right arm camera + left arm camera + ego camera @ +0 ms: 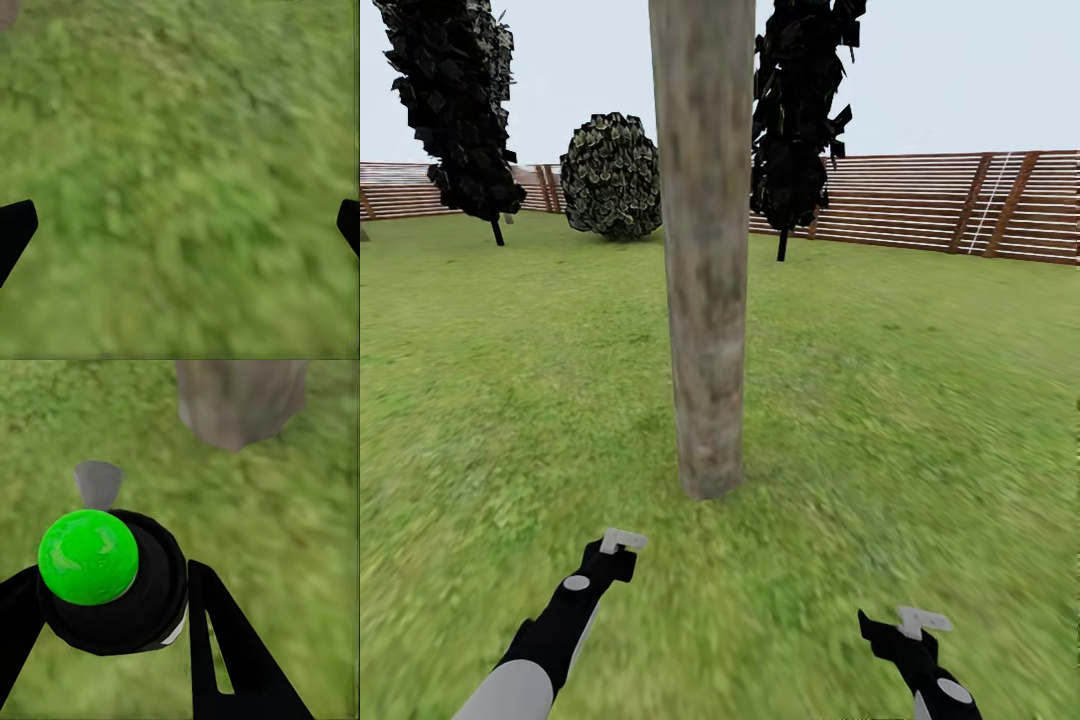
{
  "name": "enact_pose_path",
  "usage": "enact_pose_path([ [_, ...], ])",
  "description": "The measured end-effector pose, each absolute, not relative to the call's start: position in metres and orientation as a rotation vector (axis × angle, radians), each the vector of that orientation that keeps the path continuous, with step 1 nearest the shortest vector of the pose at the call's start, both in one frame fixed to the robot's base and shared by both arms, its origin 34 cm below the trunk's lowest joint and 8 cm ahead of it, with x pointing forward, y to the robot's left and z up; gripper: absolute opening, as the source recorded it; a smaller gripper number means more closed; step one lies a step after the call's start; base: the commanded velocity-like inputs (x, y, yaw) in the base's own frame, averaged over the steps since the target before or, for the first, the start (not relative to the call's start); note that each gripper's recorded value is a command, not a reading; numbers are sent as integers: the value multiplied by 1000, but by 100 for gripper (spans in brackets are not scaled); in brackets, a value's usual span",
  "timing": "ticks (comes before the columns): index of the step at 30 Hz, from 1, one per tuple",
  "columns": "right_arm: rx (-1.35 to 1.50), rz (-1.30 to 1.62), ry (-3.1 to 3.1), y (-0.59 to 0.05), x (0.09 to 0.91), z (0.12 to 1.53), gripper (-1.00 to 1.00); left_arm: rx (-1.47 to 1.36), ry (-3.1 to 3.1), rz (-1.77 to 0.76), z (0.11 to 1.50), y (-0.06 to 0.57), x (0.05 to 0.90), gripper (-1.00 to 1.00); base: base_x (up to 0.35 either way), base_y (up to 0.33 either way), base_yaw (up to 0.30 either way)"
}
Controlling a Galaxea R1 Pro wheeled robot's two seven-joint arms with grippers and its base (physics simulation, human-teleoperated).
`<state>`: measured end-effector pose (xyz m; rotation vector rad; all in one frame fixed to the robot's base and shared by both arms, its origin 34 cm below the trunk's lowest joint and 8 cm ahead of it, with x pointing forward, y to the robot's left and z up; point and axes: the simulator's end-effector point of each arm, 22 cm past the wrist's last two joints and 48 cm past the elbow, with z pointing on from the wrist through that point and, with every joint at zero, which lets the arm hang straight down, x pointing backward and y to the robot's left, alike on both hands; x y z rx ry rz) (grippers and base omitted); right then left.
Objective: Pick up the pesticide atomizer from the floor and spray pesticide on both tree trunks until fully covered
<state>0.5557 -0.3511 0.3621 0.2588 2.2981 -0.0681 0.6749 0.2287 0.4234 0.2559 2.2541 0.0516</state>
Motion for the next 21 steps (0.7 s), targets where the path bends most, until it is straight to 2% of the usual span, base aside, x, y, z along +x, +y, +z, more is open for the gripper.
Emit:
enact_pose_path([
  [11,193,-112,2107,-363,575,396,100,182,2517,59,393,237,640,-100,0,0,-231],
  [18,205,-93,2142,-352,558,378,100,175,2561,62,385,240,629,-100,0,0,-48],
  [21,208,-93,2144,-351,557,377,100,182,2565,55,384,238,628,-100,0,0,-179],
])
